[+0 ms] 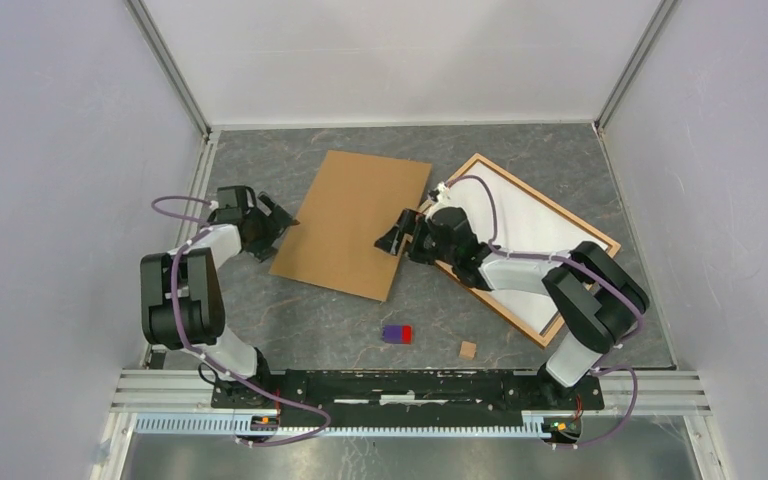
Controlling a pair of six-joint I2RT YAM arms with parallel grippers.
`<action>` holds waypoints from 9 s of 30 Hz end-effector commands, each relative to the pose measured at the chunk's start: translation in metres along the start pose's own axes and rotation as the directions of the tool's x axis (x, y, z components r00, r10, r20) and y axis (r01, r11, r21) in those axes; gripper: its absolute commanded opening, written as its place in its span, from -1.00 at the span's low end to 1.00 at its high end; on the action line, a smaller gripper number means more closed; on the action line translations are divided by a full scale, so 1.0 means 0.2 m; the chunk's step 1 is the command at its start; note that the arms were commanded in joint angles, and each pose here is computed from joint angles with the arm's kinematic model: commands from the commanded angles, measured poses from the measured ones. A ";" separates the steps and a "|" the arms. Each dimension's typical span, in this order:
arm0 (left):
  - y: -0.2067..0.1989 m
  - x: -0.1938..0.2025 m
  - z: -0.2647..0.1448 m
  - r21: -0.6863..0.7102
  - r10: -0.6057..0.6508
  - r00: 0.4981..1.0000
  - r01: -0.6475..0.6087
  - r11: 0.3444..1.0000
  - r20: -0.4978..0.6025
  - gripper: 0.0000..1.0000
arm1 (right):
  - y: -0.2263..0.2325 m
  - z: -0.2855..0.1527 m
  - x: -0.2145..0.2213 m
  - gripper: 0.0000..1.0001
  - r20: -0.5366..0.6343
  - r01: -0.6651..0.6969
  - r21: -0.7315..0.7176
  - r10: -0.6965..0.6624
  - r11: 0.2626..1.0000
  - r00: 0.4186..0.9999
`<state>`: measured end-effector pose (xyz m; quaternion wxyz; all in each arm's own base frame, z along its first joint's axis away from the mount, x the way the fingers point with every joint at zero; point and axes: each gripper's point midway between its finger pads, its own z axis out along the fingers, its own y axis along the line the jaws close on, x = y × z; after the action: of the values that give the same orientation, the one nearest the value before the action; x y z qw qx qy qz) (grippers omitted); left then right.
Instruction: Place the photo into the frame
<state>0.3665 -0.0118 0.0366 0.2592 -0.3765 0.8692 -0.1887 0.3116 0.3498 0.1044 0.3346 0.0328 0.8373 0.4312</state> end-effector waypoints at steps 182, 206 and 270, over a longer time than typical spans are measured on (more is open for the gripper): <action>-0.86 0.35 -0.70 0.250 0.599 0.791 -0.610 0.752 0.126 1.00 | -0.70 -1.42 -0.42 0.96 -0.545 0.959 0.254 -0.800 0.129 0.252; -0.93 0.60 -0.60 0.485 0.585 0.810 -0.495 0.720 -0.041 1.00 | -0.57 -0.86 -0.07 0.75 -0.235 0.485 0.142 -0.446 0.863 0.863; -0.84 0.72 -0.39 0.329 0.431 0.881 -0.355 0.875 -0.195 1.00 | -0.89 -0.46 -0.21 -0.42 -0.474 0.741 0.590 -0.605 0.322 0.640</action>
<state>0.3219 -0.2172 0.1437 0.2366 -0.0502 0.9148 -0.3235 0.3068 0.1589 0.0403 0.3497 -0.2441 0.8994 -0.0958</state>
